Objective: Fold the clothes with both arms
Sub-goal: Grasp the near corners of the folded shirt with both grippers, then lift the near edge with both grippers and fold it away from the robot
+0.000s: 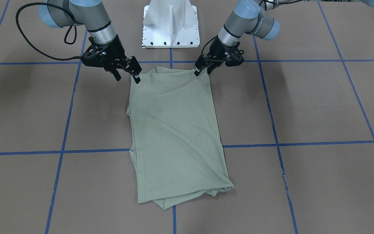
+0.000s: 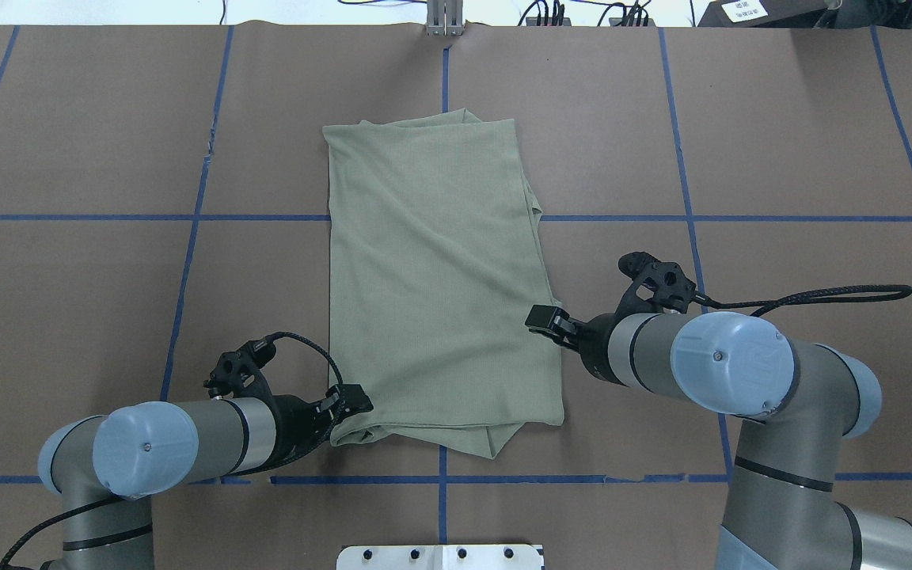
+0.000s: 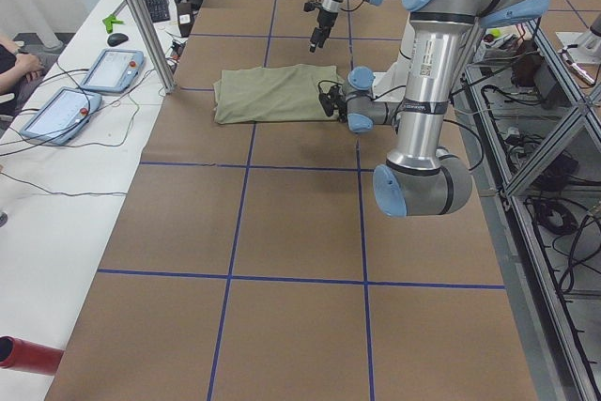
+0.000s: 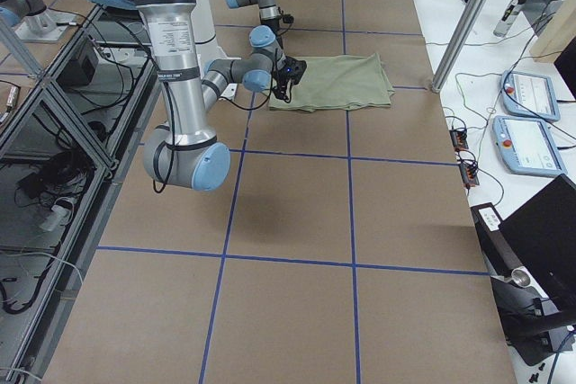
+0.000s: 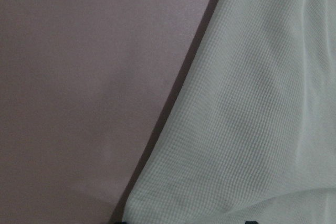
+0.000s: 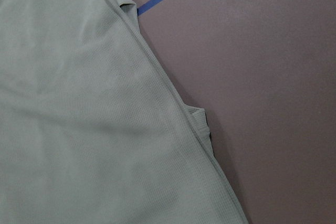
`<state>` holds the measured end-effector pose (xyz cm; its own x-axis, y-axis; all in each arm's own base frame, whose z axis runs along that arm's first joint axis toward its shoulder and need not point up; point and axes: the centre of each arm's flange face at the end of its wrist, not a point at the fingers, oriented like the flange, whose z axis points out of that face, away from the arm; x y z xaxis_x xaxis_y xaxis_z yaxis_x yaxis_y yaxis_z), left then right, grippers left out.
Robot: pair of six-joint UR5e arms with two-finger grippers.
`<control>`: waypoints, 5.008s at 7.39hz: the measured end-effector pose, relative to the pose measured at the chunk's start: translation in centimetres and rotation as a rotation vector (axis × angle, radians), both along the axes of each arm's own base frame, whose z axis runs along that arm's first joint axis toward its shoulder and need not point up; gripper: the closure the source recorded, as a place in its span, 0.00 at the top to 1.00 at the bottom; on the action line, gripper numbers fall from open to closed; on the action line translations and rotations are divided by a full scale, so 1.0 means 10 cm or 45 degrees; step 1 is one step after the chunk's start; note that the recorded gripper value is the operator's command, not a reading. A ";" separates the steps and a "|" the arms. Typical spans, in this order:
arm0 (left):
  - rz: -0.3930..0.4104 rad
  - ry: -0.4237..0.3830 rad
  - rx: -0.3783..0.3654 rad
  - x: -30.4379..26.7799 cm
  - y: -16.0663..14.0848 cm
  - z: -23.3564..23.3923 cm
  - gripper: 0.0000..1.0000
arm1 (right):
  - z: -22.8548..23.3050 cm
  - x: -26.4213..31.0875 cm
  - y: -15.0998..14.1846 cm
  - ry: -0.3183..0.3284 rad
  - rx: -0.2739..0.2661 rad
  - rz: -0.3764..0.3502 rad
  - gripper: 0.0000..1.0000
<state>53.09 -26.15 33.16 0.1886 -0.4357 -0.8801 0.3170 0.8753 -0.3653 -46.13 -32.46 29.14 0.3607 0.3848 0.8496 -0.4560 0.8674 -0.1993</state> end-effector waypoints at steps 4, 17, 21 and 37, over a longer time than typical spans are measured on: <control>0.015 0.002 0.001 0.02 0.07 -0.01 0.00 | 0.02 -0.03 0.04 0.003 -0.002 -0.010 1.00; 0.021 0.078 0.020 -0.15 0.11 -0.29 0.00 | -0.03 -1.11 0.64 0.168 -0.385 0.197 0.93; 0.019 0.081 0.021 -0.17 0.10 -0.30 0.00 | -0.07 -1.14 0.60 0.157 -0.371 0.236 0.28; 0.141 0.007 0.141 -1.25 -0.23 -1.57 0.00 | -1.33 -0.03 0.45 0.137 -0.441 0.298 0.00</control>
<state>40.56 -28.47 17.43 0.2249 -0.3129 -0.9228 0.2144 0.9397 -0.2664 -46.46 -27.99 15.89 0.3092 0.7224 0.6185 -0.6663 0.6286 -0.4010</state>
